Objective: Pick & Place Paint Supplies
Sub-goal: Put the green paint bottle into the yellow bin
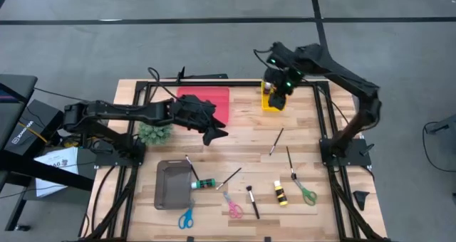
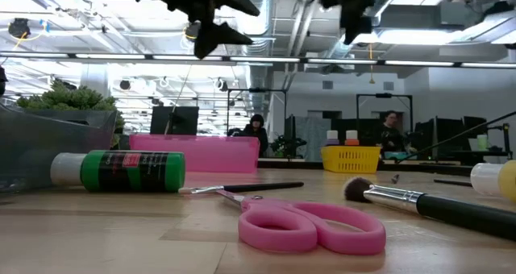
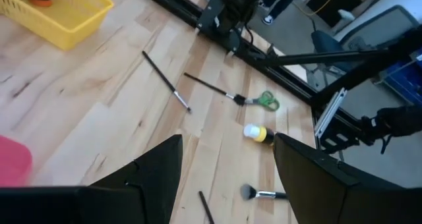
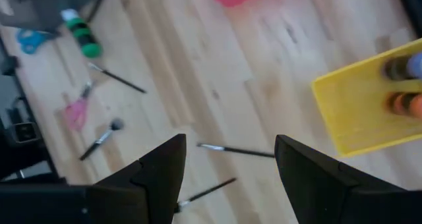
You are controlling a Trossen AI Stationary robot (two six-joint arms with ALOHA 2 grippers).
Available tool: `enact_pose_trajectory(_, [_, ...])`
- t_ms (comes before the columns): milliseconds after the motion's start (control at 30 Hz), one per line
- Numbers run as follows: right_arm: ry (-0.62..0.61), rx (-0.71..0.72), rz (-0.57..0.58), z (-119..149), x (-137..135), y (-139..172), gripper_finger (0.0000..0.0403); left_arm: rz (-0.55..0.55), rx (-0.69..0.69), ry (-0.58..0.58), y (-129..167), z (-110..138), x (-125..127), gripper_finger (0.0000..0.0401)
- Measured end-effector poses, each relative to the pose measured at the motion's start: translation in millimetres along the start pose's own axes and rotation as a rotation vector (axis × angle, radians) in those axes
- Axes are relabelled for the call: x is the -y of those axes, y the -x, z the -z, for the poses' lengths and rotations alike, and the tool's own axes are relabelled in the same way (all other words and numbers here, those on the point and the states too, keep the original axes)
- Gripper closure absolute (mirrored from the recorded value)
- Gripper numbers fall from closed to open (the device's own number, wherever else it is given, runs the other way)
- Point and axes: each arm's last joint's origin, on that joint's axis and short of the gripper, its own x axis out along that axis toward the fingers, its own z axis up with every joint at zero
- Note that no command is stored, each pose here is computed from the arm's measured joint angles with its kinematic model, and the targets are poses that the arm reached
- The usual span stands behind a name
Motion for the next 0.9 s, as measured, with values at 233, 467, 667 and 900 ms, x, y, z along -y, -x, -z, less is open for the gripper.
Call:
enact_pose_trajectory(233, [-0.119,0.14,-0.009,53,-24,7,0.0175,0.026,0.045,-0.029,17,-6,7,0.0169])
enact_pose_trajectory(467, [-0.276,0.288,-0.104,92,-39,-6,0.0175,0.072,-0.027,-0.054,17,5,20,0.0169])
enact_pose_trajectory(667, [-0.343,0.325,-0.197,110,-54,-23,0.0175,0.053,-0.299,-0.117,13,42,33,0.0169])
enact_pose_trajectory(900, [-0.318,0.321,-0.234,117,-74,-35,0.0175,0.079,-0.458,-0.16,9,75,59,0.0169])
